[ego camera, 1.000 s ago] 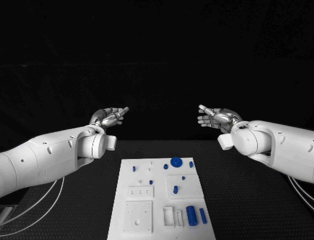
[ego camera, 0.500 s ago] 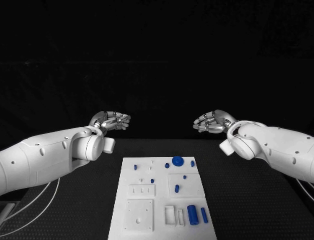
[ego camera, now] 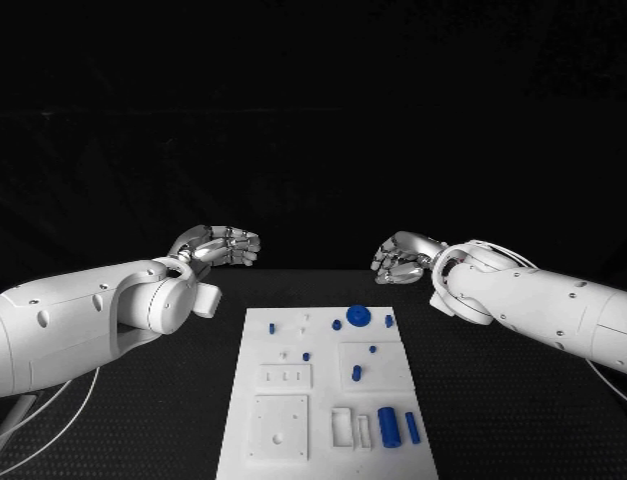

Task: Assemble the parts on the task board

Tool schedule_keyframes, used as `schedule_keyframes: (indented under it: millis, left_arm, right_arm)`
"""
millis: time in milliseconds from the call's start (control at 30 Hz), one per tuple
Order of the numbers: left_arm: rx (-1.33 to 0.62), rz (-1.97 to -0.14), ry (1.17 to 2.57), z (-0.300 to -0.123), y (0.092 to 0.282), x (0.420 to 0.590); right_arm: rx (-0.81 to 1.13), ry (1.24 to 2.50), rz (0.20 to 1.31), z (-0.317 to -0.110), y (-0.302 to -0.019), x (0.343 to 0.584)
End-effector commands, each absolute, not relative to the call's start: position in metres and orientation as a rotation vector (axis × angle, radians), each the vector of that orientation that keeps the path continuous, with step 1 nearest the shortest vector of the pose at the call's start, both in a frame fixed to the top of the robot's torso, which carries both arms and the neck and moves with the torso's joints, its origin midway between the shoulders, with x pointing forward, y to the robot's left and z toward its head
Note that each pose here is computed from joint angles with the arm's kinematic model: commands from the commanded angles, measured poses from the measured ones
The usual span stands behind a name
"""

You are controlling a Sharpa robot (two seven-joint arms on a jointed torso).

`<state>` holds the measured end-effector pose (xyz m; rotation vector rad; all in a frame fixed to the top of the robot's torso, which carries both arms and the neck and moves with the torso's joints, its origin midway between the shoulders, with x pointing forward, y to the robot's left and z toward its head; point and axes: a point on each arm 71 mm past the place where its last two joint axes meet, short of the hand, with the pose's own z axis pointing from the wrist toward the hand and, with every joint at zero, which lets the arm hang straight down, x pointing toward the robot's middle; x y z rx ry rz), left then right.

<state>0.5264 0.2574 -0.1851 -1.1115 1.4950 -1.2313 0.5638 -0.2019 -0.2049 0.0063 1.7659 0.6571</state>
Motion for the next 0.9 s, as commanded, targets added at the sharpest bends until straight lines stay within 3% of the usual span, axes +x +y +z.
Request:
schedule_keyframes:
  millis: [33, 467, 900]
  left_arm:
    - [-1.054, -1.277, 1.511, -0.179, 0.252, 0.525]
    - [-1.043, -1.295, 1.529, -0.179, 0.243, 0.523]
    - [-1.041, -1.318, 1.547, -0.178, 0.237, 0.517]
  right_arm:
    - [-0.184, 1.799, 0.511, -0.209, -0.195, 0.562]
    - [-0.206, 1.874, 0.474, -0.212, -0.182, 0.564]
    - [-0.451, 1.786, 0.469, -0.21, -0.158, 0.561]
